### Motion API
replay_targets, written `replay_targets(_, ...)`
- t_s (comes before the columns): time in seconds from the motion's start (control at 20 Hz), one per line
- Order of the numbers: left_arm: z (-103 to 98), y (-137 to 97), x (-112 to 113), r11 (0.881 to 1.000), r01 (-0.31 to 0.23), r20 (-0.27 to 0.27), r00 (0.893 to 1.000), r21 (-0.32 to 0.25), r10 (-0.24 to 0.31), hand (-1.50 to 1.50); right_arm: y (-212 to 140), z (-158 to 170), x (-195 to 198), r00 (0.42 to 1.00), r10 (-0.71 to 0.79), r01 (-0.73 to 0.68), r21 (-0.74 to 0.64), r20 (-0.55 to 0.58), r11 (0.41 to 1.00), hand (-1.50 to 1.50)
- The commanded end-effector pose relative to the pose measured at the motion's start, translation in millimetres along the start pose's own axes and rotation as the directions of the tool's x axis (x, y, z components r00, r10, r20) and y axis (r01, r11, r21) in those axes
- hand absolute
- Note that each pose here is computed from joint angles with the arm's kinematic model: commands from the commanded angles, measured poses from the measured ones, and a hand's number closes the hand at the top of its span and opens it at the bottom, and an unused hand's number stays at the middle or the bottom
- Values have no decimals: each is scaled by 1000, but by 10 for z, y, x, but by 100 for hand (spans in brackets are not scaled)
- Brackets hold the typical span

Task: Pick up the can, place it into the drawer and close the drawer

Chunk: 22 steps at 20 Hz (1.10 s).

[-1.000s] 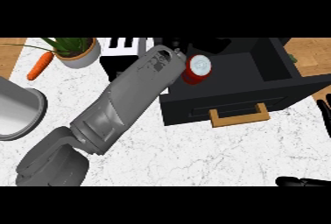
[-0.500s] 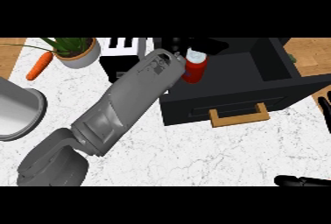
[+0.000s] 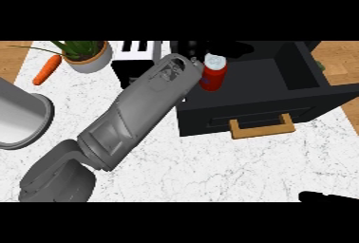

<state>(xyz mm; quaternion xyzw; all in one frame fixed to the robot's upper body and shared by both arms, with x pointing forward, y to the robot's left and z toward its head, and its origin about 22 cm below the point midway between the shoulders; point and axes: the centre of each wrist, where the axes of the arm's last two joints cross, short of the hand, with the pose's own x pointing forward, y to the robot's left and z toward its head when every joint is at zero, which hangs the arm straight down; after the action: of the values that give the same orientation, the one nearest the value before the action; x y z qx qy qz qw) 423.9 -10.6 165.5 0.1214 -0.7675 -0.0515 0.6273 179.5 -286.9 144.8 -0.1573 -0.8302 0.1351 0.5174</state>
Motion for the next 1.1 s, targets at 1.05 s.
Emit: replay_targets(1.05,-78,103,343,996,-90,18,996,12,90,-150,850,-382,-567,705,704,-706,194,91,681,-150)
